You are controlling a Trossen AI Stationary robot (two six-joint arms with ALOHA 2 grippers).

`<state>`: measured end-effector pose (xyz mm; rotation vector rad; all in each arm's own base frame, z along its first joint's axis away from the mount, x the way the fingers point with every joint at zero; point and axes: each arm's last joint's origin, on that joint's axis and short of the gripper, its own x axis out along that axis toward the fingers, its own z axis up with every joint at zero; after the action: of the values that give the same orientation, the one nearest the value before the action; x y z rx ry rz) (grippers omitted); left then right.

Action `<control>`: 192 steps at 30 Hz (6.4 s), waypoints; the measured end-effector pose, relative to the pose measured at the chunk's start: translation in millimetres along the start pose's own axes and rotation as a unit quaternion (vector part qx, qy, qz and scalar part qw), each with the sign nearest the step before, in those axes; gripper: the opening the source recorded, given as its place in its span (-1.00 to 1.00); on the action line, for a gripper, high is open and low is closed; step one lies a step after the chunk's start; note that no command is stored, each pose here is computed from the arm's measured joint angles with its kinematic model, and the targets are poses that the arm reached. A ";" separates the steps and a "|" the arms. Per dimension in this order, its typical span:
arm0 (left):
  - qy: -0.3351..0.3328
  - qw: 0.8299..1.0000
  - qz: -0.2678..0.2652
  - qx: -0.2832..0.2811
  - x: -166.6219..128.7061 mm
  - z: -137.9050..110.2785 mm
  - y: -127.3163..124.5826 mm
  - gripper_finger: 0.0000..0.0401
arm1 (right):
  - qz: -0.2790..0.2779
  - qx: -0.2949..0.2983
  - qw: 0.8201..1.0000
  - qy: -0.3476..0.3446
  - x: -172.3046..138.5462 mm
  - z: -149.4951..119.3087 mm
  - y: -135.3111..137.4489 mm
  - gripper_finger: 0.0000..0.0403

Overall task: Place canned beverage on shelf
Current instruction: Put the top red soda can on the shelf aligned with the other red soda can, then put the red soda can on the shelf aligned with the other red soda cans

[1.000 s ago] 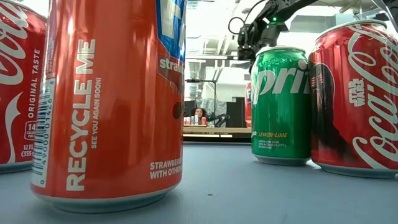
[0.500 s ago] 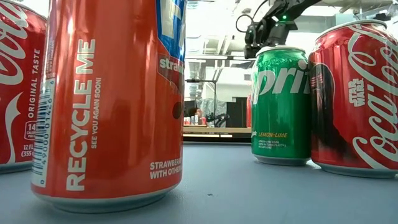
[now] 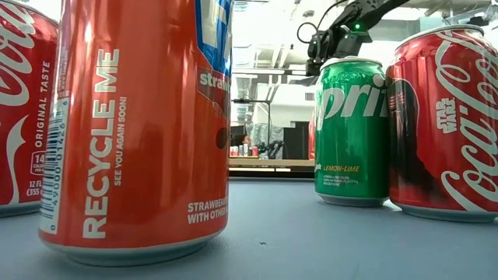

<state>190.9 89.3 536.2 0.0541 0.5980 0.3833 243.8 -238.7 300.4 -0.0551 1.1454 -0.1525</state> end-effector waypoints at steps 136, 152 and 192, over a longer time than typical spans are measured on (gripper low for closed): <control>0.003 1.000 0.026 0.002 -0.1 0.1 1.5 0.63 | 0.052 0.008 0.993 0.107 -71.1 32.4 78.7 -0.92; 0.019 1.000 0.014 -0.004 11.8 0.9 1.0 0.63 | 0.076 0.161 0.984 -0.001 -174.6 8.0 211.1 -0.28; 0.147 0.958 -0.246 0.027 53.2 -19.8 -280.5 0.63 | 0.016 0.078 0.997 0.017 -138.7 -28.0 450.0 0.21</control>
<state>314.4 -152.7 446.4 -0.1012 0.8898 -0.1126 204.0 227.6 359.3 0.1049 1.1640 -0.2156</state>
